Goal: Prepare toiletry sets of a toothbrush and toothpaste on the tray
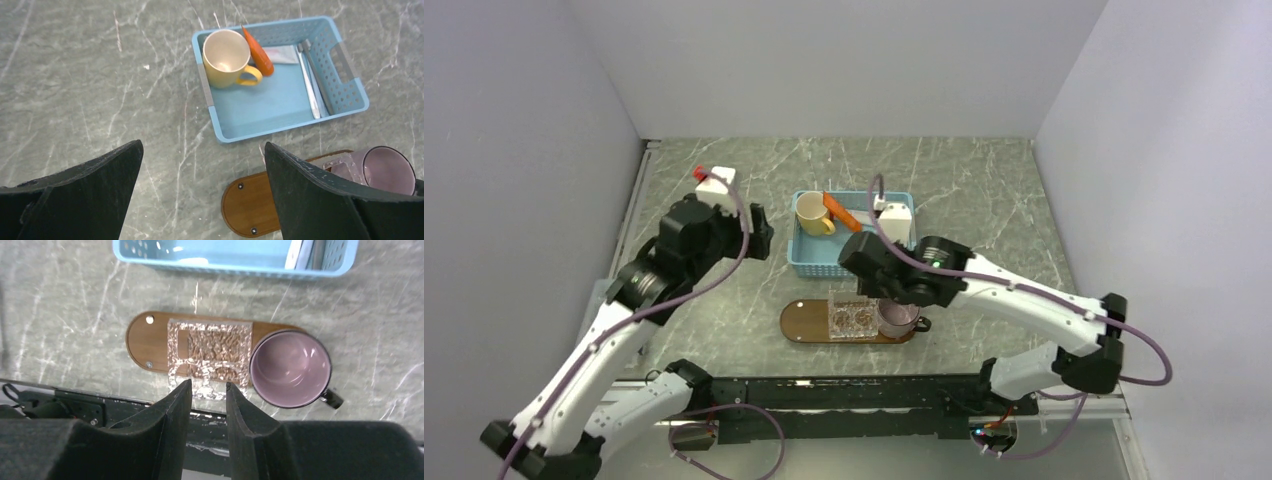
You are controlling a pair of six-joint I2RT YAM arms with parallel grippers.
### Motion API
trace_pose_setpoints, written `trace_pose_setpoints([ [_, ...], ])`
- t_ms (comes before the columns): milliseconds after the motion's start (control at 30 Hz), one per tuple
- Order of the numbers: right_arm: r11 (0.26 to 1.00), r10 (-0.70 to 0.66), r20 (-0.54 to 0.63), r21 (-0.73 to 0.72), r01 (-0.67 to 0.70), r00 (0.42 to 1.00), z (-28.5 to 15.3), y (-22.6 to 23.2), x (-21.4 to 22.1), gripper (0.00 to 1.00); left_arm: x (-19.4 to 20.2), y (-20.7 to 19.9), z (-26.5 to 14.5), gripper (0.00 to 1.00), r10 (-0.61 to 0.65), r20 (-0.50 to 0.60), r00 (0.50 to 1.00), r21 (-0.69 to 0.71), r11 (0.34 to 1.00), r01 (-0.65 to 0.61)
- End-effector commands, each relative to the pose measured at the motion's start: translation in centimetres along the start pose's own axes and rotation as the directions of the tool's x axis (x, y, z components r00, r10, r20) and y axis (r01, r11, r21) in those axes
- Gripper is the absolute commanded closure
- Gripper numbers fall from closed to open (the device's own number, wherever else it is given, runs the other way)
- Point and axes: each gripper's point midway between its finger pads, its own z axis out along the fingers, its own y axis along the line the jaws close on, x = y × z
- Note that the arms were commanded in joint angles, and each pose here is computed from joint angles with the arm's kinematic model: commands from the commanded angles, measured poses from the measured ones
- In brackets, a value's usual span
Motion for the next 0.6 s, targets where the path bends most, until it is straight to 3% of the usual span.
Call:
trace_pose_setpoints([
  [0, 0.995, -0.071, 0.098, -0.061, 0.077, 0.993, -1.4, -1.5, -3.4, 0.66, -0.8, -1.6, 1.5, 0.01, -0.022, -0.075, 0.997, 0.039, 0.999, 0.025],
  [267, 0.991, -0.114, 0.152, -0.054, 0.124, 0.982, -1.5, -4.3, -5.7, 0.69, 0.3, -2.6, 6.7, 0.01, -0.022, -0.258, 0.966, 0.033, 0.999, 0.032],
  [567, 0.985, -0.136, 0.142, -0.087, 0.149, 0.981, -0.7, -5.3, -4.2, 0.69, 3.2, -1.7, 12.9, 0.05, -0.080, -0.435, 0.897, -0.007, 0.996, 0.086],
])
